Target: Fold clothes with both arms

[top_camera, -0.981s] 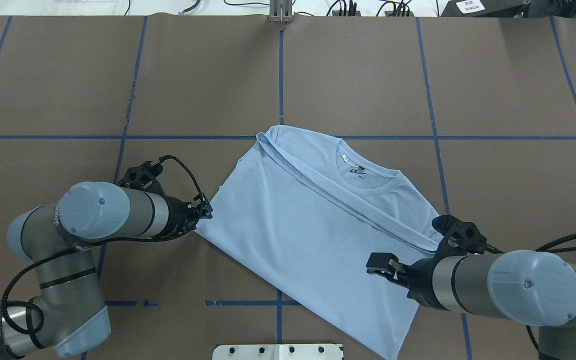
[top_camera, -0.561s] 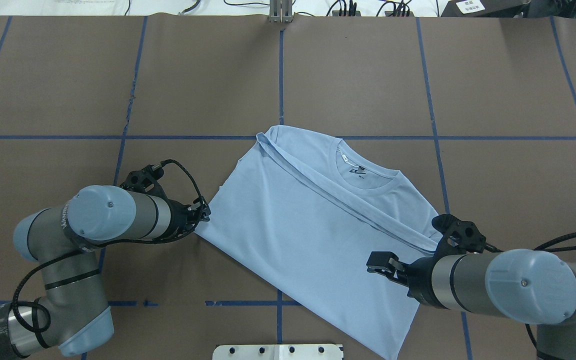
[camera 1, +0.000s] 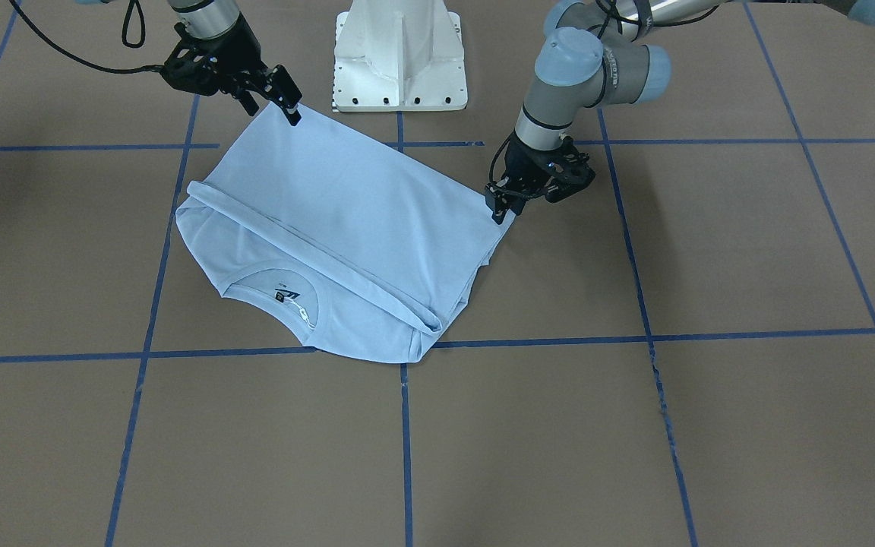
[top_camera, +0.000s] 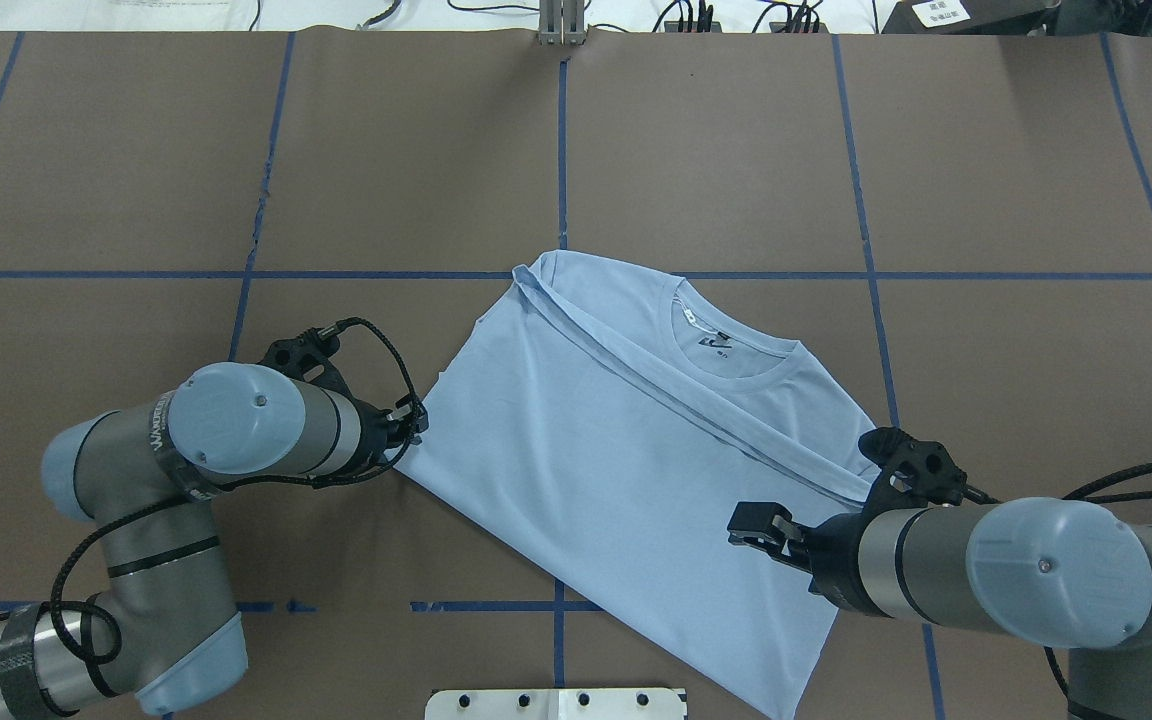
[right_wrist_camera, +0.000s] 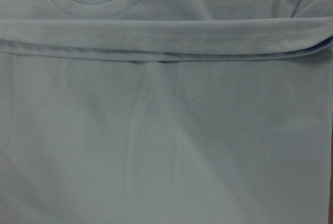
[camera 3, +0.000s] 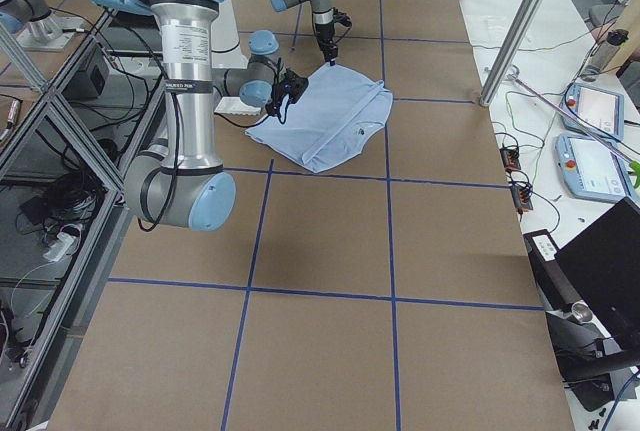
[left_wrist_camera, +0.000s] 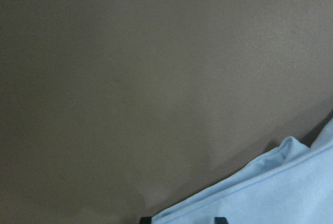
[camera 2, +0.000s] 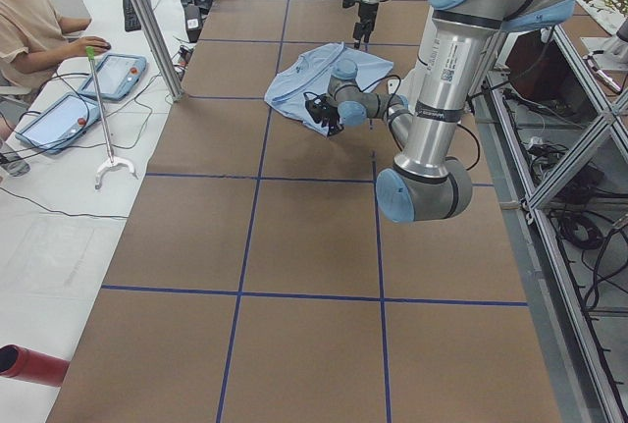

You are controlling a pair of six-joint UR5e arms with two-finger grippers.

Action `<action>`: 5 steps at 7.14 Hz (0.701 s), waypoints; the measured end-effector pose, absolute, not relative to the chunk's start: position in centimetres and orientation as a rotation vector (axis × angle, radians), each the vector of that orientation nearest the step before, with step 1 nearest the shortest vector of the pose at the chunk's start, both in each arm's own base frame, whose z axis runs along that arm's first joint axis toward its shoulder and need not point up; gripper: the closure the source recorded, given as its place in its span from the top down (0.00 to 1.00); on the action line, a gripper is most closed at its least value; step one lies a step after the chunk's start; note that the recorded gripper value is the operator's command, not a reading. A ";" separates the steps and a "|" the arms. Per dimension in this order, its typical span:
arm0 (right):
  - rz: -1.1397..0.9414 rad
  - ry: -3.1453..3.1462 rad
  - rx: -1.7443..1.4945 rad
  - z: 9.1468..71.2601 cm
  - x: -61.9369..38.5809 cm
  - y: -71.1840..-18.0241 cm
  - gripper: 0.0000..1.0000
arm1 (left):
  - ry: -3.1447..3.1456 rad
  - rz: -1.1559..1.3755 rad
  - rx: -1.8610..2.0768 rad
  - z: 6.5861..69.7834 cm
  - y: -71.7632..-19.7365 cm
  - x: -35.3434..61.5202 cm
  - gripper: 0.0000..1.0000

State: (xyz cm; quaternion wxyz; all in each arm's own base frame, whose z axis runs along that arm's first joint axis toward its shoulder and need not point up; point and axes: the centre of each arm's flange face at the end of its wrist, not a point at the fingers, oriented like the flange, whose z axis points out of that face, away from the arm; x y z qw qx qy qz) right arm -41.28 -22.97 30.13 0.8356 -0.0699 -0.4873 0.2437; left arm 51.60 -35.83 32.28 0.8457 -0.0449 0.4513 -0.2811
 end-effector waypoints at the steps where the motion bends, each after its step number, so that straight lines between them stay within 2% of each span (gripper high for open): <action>1: 0.516 -1.034 -0.148 30.0 -41.3 -23.0 1.00 | 0.940 -0.595 -0.096 32.3 -35.8 51.6 0.50; 5: 0.521 -1.043 -0.151 29.6 -41.5 -23.1 1.00 | 0.900 -0.600 -0.101 32.2 -35.4 51.0 0.49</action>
